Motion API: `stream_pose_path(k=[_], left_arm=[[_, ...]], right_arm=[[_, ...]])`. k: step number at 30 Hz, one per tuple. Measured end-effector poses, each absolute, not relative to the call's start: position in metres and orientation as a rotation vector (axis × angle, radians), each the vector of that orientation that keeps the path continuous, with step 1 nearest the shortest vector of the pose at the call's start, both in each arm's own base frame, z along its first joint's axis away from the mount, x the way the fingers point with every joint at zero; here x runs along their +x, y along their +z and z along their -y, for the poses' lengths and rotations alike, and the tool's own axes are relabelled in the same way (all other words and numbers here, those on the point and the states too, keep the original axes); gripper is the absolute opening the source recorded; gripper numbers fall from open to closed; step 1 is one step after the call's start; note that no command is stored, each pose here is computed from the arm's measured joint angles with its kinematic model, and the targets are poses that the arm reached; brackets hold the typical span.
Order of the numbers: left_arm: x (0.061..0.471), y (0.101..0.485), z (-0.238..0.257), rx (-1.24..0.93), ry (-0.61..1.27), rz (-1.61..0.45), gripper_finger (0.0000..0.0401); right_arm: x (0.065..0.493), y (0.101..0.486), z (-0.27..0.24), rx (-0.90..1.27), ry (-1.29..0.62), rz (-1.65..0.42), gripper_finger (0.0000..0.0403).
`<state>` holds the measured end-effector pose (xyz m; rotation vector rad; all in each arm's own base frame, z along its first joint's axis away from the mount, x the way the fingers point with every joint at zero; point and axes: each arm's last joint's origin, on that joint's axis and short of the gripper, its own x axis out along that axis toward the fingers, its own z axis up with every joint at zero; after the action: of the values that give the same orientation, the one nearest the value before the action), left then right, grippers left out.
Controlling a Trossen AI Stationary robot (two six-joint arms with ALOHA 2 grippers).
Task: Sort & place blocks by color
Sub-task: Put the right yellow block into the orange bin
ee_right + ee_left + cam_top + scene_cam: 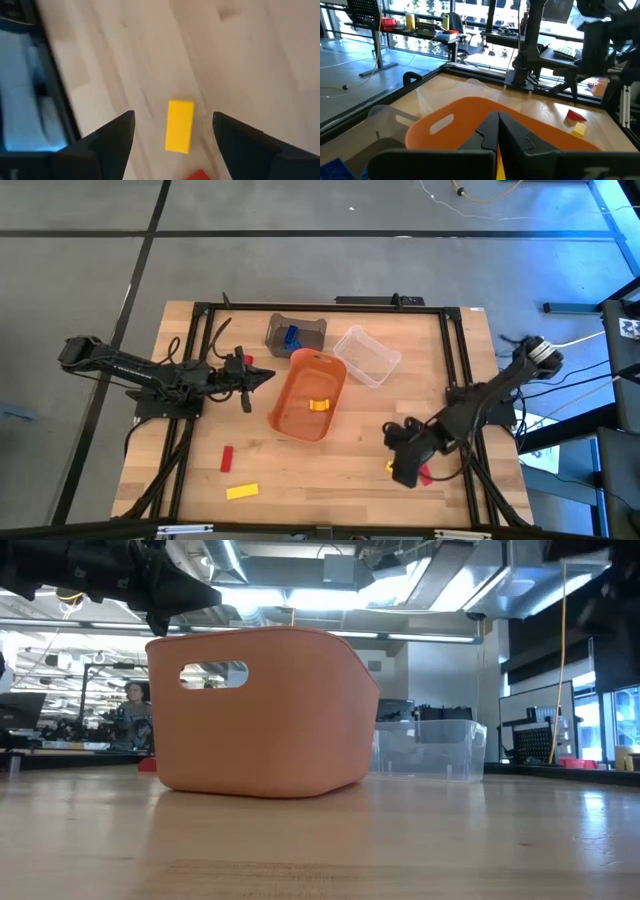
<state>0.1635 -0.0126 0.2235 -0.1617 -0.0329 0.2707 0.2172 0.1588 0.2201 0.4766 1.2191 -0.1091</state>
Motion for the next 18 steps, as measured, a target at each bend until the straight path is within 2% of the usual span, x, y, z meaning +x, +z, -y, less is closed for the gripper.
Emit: stream_pose_path(k=[8,18], left_arm=[[0.163,0.223,0.013,-0.157,0.271,0.032,0.0],[0.164,0.223,0.013,-0.155,0.272,0.028,0.0]], right_arm=[[0.226,0.181,-0.17,0.546,-0.259,-1.387,0.0257],[0.232,0.155,-0.178,0.548,-0.265,-1.49,0.0224]])
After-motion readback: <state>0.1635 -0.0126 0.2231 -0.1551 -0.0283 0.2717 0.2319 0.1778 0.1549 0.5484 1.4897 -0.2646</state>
